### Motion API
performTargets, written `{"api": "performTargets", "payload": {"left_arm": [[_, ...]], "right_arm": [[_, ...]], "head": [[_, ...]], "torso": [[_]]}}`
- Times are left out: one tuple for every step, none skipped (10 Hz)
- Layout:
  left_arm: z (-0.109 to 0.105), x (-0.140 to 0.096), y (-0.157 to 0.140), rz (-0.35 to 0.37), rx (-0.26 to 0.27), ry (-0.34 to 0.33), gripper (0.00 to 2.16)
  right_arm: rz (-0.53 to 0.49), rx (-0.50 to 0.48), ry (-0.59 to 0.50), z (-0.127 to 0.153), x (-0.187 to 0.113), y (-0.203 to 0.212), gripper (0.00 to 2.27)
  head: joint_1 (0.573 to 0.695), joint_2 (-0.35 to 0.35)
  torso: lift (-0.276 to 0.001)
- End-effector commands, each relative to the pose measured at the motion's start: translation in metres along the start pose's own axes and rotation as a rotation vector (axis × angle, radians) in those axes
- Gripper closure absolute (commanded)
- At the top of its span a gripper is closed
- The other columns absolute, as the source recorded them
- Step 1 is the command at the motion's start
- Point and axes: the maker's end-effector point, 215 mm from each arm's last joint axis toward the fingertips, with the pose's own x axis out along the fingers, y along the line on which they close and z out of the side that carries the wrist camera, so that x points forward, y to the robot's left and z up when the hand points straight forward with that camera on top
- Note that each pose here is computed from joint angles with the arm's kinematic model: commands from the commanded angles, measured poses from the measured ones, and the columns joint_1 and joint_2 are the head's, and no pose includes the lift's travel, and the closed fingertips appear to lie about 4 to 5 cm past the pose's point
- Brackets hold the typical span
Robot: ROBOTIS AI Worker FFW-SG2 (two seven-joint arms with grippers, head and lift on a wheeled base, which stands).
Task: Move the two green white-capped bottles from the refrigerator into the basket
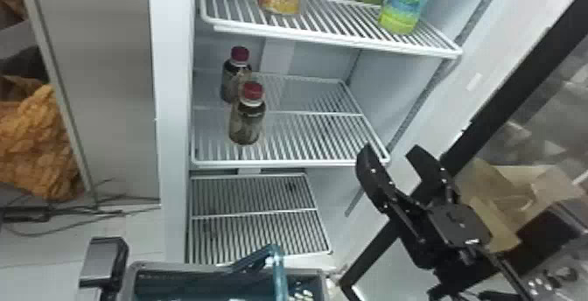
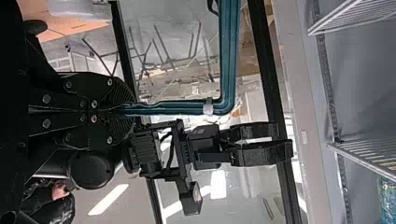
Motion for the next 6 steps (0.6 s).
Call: {"api": "performTargets", "payload": {"left_arm": [[0.0006, 0.0, -0.0002, 0.0, 0.001, -0.001, 1.13], [-0.0002, 0.0, -0.0002, 0.0, 0.001, 0.001, 1.13], [-0.0002, 0.0, -0.0002, 0.0, 0.001, 0.001, 1.13], [-0.0002, 0.0, -0.0002, 0.0, 0.001, 0.001, 1.13], [-0.0002, 0.0, -0.0002, 0.0, 0.001, 0.001, 1.13], [-0.0002, 0.0, -0.0002, 0.0, 0.001, 0.001, 1.13]], "right_arm": [[0.0, 0.0, -0.003, 0.0014, 0.0001, 0.0003, 0.29], [-0.002, -0.002, -0.003, 0.0015, -0.0001, -0.0008, 0.29], [-0.003, -0.001, 0.0, 0.0007, -0.0006, -0.0008, 0.29], [-0.002, -0.003, 0.0, 0.0008, -0.0007, -0.0012, 0.29], [-0.006, -0.005, 0.0, 0.0008, -0.0014, -0.0024, 0.29], [-0.006, -0.007, -0.005, 0.003, -0.0015, -0.0027, 0.29]], "head": [[0.695, -0.35], [0.695, -0.35], [0.695, -0.35], [0.695, -0.35], [0.695, -0.35], [0.695, -0.35]], "torso": [[-0.263], [-0.263], [-0.263], [-0.263], [-0.263], [-0.263]]}}
